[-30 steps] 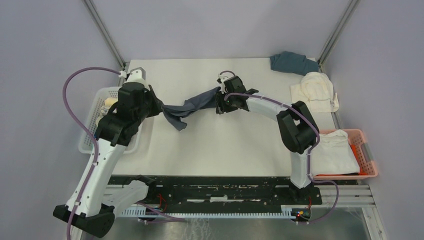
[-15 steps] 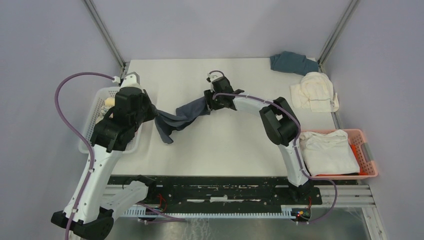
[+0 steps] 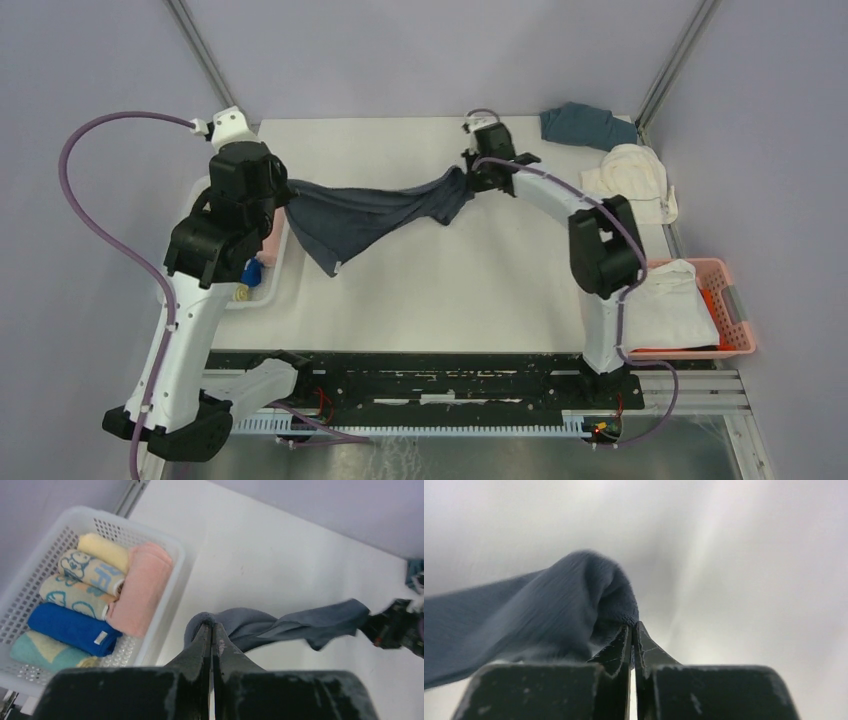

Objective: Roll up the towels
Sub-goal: Pick up the towel at the center of the board.

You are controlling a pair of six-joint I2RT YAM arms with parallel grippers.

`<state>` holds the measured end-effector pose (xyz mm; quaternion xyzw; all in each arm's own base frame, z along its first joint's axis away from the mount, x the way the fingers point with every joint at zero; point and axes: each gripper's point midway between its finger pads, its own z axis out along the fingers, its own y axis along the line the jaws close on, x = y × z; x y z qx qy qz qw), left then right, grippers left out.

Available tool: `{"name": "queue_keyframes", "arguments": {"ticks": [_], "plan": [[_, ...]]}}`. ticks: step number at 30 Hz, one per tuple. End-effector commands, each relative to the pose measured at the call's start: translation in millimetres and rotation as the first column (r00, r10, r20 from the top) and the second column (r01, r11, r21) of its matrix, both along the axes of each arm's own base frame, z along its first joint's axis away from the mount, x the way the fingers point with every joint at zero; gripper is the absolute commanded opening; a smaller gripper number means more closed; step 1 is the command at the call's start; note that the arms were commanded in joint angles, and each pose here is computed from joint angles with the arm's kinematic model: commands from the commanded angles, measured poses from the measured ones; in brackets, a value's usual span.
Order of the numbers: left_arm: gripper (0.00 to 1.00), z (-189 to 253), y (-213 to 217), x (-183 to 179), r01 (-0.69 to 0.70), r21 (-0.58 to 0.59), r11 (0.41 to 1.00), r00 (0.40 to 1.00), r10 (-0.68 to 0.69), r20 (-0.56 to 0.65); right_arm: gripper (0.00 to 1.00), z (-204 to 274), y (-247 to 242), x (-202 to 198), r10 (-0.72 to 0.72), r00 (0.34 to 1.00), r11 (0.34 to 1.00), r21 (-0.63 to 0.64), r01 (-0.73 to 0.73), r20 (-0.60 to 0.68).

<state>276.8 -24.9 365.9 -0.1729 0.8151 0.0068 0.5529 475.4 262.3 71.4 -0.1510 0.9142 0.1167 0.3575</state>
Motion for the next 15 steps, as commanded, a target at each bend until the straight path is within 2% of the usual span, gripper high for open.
{"name": "queue_keyframes", "arguments": {"ticks": [1,4,6,8,11,15], "plan": [[0.03,57,25,2,-0.102,0.064,0.993,0.983,0.09,0.162,0.12,116,-90,14,-0.136,0.963,0.989,-0.031,0.147,0.231],[0.03,52,16,6,-0.057,0.054,0.997,0.986,0.048,0.162,0.32,136,-125,-5,-0.188,0.944,0.974,-0.075,0.216,0.271],[0.03,33,-1,12,0.023,0.025,0.999,0.99,-0.026,0.138,0.39,137,-137,-21,-0.213,0.939,0.964,-0.096,0.247,0.271],[0.03,9,-13,16,0.07,-0.007,0.998,0.992,-0.069,0.107,0.53,133,-144,-33,-0.229,0.939,0.959,-0.105,0.263,0.256],[0.03,-29,-33,20,0.139,-0.07,0.988,0.99,-0.135,0.05,0.57,118,-151,-51,-0.257,0.948,0.95,-0.131,0.284,0.188],[0.03,-70,-38,21,0.13,-0.097,0.987,0.99,-0.134,-0.033,0.59,98,-124,-79,-0.134,0.987,0.989,-0.055,0.14,0.09]]}}
